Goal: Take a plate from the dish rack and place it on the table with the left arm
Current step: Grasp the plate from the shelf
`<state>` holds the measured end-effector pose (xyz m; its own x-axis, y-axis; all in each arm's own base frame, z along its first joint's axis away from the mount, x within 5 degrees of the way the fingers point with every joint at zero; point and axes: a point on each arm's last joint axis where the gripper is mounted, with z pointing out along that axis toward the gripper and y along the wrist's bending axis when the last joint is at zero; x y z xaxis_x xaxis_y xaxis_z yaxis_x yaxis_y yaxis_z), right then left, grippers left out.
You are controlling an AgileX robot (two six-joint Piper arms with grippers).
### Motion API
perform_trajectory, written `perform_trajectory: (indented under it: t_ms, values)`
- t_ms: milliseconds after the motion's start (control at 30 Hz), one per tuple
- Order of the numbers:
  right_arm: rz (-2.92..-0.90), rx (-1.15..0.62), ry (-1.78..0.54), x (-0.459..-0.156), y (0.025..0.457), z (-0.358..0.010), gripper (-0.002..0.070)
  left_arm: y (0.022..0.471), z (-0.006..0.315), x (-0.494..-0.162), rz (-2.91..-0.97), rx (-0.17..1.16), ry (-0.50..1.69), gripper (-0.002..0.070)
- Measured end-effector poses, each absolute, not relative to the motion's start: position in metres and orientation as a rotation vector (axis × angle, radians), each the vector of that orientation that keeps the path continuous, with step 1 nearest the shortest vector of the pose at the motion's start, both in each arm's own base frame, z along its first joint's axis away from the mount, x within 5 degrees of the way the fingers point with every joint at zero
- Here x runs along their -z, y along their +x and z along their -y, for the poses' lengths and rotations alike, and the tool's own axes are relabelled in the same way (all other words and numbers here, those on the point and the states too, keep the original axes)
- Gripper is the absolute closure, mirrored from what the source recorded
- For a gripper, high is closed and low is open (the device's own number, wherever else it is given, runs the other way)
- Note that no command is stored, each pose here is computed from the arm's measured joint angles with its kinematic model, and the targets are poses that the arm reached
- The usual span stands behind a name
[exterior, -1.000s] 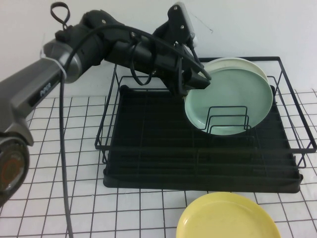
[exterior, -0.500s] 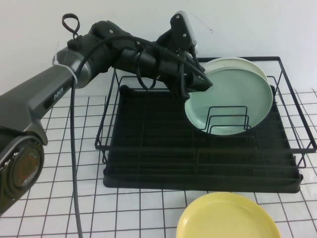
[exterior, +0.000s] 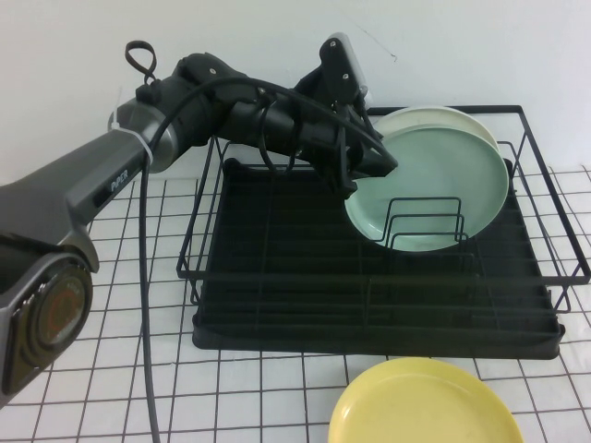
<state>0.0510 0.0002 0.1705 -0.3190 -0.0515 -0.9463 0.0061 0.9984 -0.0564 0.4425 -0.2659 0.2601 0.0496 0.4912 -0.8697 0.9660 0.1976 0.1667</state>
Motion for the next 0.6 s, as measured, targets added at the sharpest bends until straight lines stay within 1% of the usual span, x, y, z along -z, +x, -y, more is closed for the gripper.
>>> perform_trajectory:
  t_ms: [67,167,200,433,500,600]
  values:
    - [-1.895,0.058,-0.033,-0.171,0.051,0.0,0.0678,0.443,0.266,-0.26,-1.576,0.662,1.417,0.0394]
    - [-1.895,0.058,-0.033,-0.171,0.051,0.0,0.0678,0.444,0.266,-0.261,-1.575,0.652,1.41,0.0561]
    - [-1.895,0.058,-0.033,-0.171,0.051,0.0,0.0678,0.445,0.266,-0.261,-1.576,0.647,1.405,0.0576]
    - [-1.895,0.058,-0.033,-0.171,0.051,0.0,0.0678,0.445,0.265,-0.262,-1.623,0.676,1.355,0.0576]
    - [-1.895,0.058,-0.033,-0.171,0.051,0.0,0.0678,0.444,0.265,-0.267,-1.621,0.669,1.348,0.0576]
    - [-1.895,0.058,-0.033,-0.171,0.051,0.0,0.0678,0.439,0.264,-0.284,-1.601,0.658,1.337,0.0577]
